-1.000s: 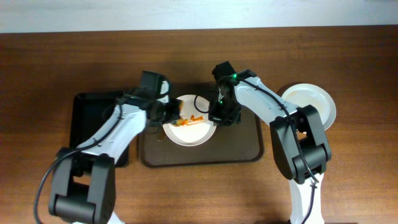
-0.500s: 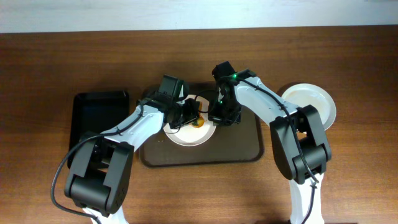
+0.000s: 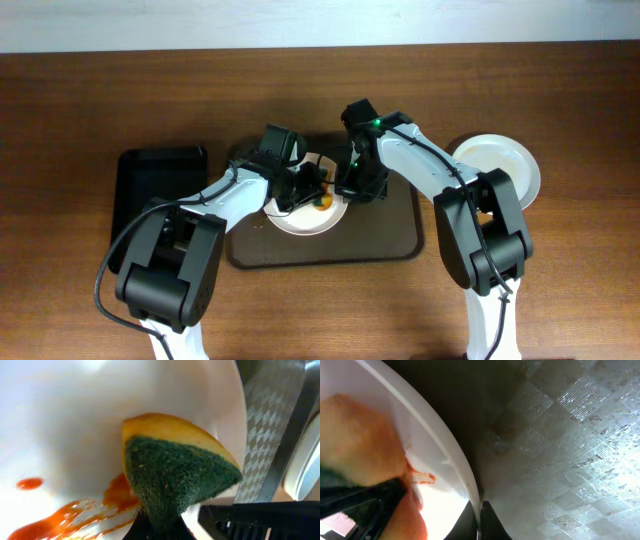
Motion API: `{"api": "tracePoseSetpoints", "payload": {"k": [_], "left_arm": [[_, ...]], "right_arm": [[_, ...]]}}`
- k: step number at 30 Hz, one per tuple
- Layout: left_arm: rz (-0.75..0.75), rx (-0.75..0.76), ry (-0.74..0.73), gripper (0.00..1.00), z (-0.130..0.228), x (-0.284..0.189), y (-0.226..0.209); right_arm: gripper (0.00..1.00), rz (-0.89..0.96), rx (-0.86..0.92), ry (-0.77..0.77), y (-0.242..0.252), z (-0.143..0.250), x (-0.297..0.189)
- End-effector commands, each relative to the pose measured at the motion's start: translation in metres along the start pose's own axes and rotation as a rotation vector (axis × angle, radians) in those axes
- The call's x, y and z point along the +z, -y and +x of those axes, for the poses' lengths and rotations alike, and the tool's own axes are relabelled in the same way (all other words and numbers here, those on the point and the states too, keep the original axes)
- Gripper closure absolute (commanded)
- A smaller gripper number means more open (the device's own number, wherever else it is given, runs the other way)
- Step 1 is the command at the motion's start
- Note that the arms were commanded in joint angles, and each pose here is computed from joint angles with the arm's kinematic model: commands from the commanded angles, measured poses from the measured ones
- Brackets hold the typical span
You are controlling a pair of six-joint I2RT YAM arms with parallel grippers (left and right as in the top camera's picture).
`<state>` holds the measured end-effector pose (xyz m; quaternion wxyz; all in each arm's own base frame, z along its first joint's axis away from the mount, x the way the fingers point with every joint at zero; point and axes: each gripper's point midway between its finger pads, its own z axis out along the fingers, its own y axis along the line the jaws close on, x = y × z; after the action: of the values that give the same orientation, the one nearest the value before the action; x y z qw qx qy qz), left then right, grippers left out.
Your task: Clean dirty plates on tray and stack at the side
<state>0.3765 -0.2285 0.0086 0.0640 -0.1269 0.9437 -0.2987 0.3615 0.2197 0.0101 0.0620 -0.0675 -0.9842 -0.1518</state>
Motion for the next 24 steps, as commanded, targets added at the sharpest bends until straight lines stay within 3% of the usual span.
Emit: {"api": "tracePoseSetpoints", "payload": {"k": [1, 6, 9, 14, 16, 19, 22, 24], "left_arm": [[-0.088, 0.047, -0.009, 1.00, -0.001, -0.002, -0.026], [-0.119, 0.069, 0.028, 1.00, -0.019, -0.019, -0.044], [-0.219, 0.065, 0.084, 1.00, -0.032, -0.041, -0.066], [-0.278, 0.100, 0.063, 1.00, -0.026, -0.061, -0.078], [-0.160, 0.216, 0.051, 1.00, -0.024, -0.064, -0.050], [-0.001, 0.533, 0.069, 1.00, -0.023, -0.076, -0.008], [-0.003, 0.843, 0.084, 1.00, -0.023, -0.083, -0.003], [-0.006, 0.905, 0.070, 1.00, -0.021, -0.080, -0.006]], "right_arm": [[0.96, 0.012, 0.016, -0.013, 0.004, 0.002, 0.005], [0.96, 0.015, 0.017, -0.012, 0.005, 0.002, 0.005], [0.96, 0.018, 0.017, -0.011, 0.005, 0.002, 0.005], [0.96, 0.018, 0.017, -0.010, 0.005, 0.002, 0.005], [0.96, 0.019, 0.017, -0.012, 0.006, 0.002, 0.005], [0.96, 0.022, 0.019, -0.016, 0.006, 0.003, 0.005], [0.96, 0.022, 0.019, -0.016, 0.006, 0.003, 0.005], [0.96, 0.022, 0.019, -0.016, 0.006, 0.003, 0.005]]}}
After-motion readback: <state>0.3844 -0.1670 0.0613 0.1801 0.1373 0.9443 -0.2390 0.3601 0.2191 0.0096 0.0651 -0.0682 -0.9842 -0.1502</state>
